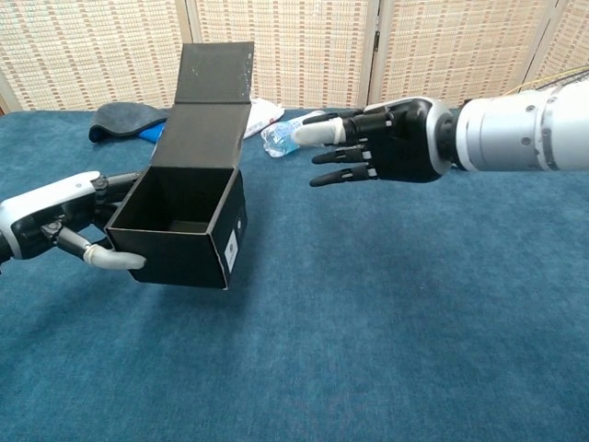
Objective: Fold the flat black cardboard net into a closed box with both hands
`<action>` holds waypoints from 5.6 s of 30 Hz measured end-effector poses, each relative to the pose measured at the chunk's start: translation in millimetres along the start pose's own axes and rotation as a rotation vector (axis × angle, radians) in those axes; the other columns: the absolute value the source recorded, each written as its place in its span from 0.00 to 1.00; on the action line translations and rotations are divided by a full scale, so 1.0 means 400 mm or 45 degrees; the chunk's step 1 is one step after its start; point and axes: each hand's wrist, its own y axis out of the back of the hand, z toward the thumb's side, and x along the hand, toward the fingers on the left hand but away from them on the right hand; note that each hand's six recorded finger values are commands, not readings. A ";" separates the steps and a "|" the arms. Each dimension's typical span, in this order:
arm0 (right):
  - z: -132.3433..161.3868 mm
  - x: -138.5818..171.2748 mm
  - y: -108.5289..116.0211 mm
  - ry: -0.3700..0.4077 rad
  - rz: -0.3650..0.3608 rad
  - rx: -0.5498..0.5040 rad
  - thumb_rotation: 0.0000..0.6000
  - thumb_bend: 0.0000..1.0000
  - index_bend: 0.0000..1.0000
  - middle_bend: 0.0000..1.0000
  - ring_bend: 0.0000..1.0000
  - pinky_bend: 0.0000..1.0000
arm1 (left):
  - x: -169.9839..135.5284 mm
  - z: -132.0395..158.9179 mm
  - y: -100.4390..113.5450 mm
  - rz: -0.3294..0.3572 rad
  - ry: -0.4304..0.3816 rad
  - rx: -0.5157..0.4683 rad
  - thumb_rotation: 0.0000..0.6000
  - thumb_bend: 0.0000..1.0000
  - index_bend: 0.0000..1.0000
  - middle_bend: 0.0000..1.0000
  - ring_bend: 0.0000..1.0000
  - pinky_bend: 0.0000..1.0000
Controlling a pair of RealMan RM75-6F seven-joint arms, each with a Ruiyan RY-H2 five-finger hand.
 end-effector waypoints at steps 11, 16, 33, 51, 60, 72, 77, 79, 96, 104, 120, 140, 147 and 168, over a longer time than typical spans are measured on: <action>0.054 -0.112 -0.063 0.106 0.106 -0.121 1.00 0.08 0.00 0.00 0.00 0.12 | 0.016 0.030 -0.033 -0.062 -0.022 0.027 1.00 0.13 0.23 0.31 0.66 0.87; 0.073 -0.117 -0.089 0.135 0.153 -0.060 1.00 0.08 0.00 0.00 0.00 0.12 | 0.027 0.017 -0.042 -0.087 0.020 0.034 1.00 0.13 0.23 0.31 0.66 0.87; 0.128 -0.018 -0.121 0.227 0.239 0.255 1.00 0.08 0.00 0.04 0.02 0.13 | 0.039 -0.010 -0.016 -0.064 0.128 0.015 1.00 0.13 0.22 0.31 0.66 0.87; 0.141 0.026 -0.102 0.217 0.246 0.393 1.00 0.04 0.00 0.06 0.02 0.13 | 0.060 -0.008 -0.002 -0.050 0.171 0.020 1.00 0.13 0.21 0.31 0.66 0.87; 0.154 0.012 -0.090 0.217 0.217 0.431 1.00 0.04 0.00 0.06 0.04 0.13 | 0.051 -0.001 -0.005 -0.061 0.131 0.092 1.00 0.13 0.21 0.31 0.66 0.87; 0.139 0.012 -0.067 0.161 0.199 0.550 1.00 0.04 0.00 0.07 0.06 0.13 | 0.029 0.017 -0.007 -0.116 0.078 0.059 1.00 0.13 0.21 0.31 0.66 0.87; 0.155 -0.004 -0.071 0.185 0.179 0.582 1.00 0.04 0.00 0.08 0.06 0.13 | 0.026 0.040 -0.023 -0.167 0.050 0.038 1.00 0.13 0.21 0.31 0.66 0.87; 0.157 -0.011 -0.081 0.202 0.177 0.574 1.00 0.04 0.00 0.09 0.06 0.13 | 0.032 0.048 -0.028 -0.180 0.041 0.026 1.00 0.13 0.21 0.31 0.66 0.87; 0.170 0.015 -0.159 0.276 0.283 0.609 1.00 0.04 0.00 0.10 0.07 0.13 | 0.048 0.031 -0.029 -0.186 0.112 -0.029 1.00 0.13 0.20 0.31 0.66 0.87; 0.163 0.025 -0.197 0.263 0.355 0.837 1.00 0.04 0.00 0.10 0.07 0.13 | 0.053 0.021 -0.028 -0.154 0.151 -0.067 1.00 0.13 0.20 0.31 0.66 0.87; 0.078 -0.009 -0.226 0.129 0.416 1.104 1.00 0.04 0.00 0.10 0.07 0.13 | 0.086 0.000 -0.035 -0.026 0.186 0.032 1.00 0.13 0.20 0.31 0.66 0.88; 0.044 -0.052 -0.181 0.057 0.321 1.157 1.00 0.04 0.00 0.11 0.07 0.13 | 0.085 -0.027 -0.067 0.062 0.301 0.088 1.00 0.13 0.00 0.03 0.05 0.45; 0.027 -0.071 -0.178 0.037 0.311 1.190 1.00 0.04 0.00 0.11 0.07 0.13 | 0.052 -0.029 -0.056 0.066 0.324 0.086 1.00 0.13 0.00 0.00 0.00 0.25; 0.047 -0.097 -0.200 0.121 0.152 1.410 1.00 0.04 0.02 0.14 0.09 0.16 | 0.005 0.002 0.006 0.222 0.314 0.219 1.00 0.13 0.00 0.00 0.00 0.17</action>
